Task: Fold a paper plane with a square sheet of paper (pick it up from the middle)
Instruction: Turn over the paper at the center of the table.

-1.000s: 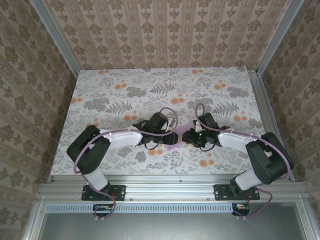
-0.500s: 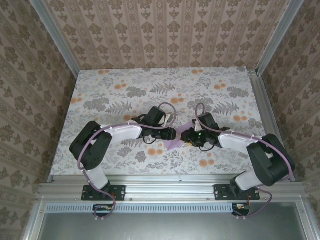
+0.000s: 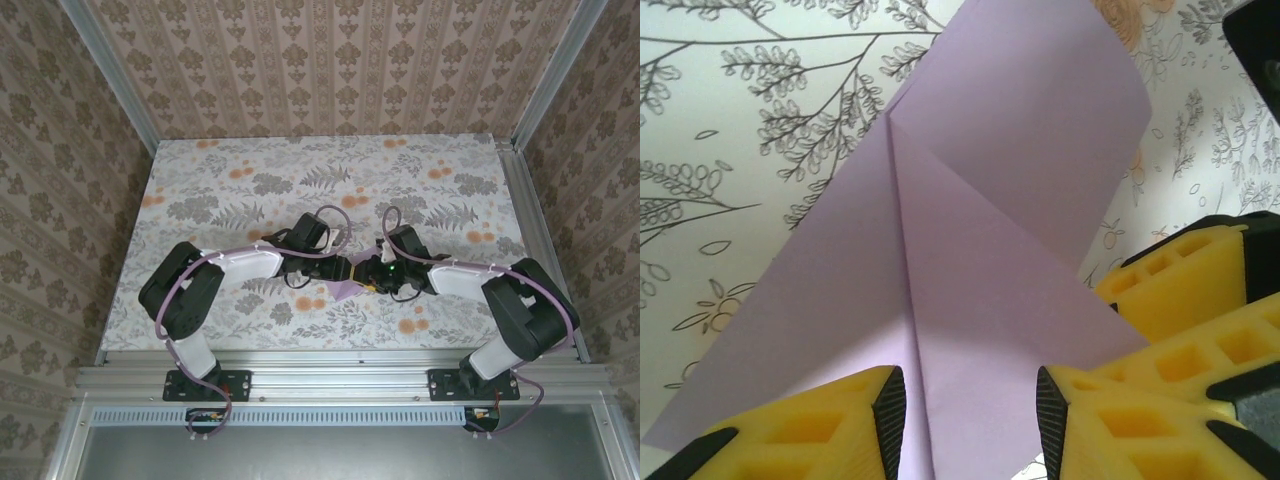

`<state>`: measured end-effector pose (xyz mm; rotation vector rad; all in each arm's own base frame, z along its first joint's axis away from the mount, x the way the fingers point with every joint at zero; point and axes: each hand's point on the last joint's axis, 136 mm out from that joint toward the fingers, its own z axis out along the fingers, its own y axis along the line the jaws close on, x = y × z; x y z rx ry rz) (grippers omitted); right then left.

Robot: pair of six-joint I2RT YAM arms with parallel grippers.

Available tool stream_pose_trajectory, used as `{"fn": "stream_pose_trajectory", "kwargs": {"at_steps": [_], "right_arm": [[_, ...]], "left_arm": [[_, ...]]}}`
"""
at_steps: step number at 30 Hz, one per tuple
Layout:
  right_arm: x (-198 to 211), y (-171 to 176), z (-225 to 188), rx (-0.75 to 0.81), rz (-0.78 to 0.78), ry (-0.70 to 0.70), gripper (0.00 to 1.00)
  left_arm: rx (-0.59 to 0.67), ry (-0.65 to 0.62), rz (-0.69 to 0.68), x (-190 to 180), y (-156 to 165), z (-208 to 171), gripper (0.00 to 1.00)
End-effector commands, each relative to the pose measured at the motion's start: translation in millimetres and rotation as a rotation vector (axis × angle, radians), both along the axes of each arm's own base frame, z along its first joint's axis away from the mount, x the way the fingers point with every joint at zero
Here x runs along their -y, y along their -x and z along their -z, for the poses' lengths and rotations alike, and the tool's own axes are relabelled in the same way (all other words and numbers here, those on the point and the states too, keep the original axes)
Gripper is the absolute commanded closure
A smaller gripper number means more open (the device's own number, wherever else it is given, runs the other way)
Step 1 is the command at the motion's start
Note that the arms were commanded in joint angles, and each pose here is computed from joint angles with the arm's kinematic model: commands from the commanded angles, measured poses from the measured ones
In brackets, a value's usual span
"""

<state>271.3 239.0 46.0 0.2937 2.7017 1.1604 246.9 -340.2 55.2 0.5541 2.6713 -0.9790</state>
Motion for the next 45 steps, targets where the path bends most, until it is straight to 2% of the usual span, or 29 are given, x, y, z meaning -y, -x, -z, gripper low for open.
{"fn": "stream_pose_trajectory", "kwargs": {"at_steps": [1,11,21,29,38,45], "right_arm": [[-0.1,-1.9,6.7,0.001,-0.008,0.025,0.72],[-5.9,-1.0,-3.8,0.092,-0.062,-0.031,1.00],[-7.7,2.4,-24.7,0.204,-0.116,-0.085,1.00],[-8.6,1.4,-45.1,0.274,-0.133,-0.139,1.00],[-7.7,3.0,-56.8,0.303,-0.139,-0.172,1.00],[-7.5,4.1,-67.7,0.343,-0.145,-0.190,1.00]], "left_arm": [[-0.003,0.003,0.007,-5.5,2.6,-1.5,0.58],[-0.031,0.106,-0.049,-4.9,-6.2,-12.8,0.55],[-0.091,0.269,-0.130,-2.8,-15.8,-27.9,0.49],[-0.104,0.313,-0.141,-1.2,-15.0,-28.0,0.44],[-0.113,0.416,-0.158,7.4,-18.7,-38.0,0.39],[-0.162,0.470,-0.147,15.8,-14.1,-38.0,0.37]]}}
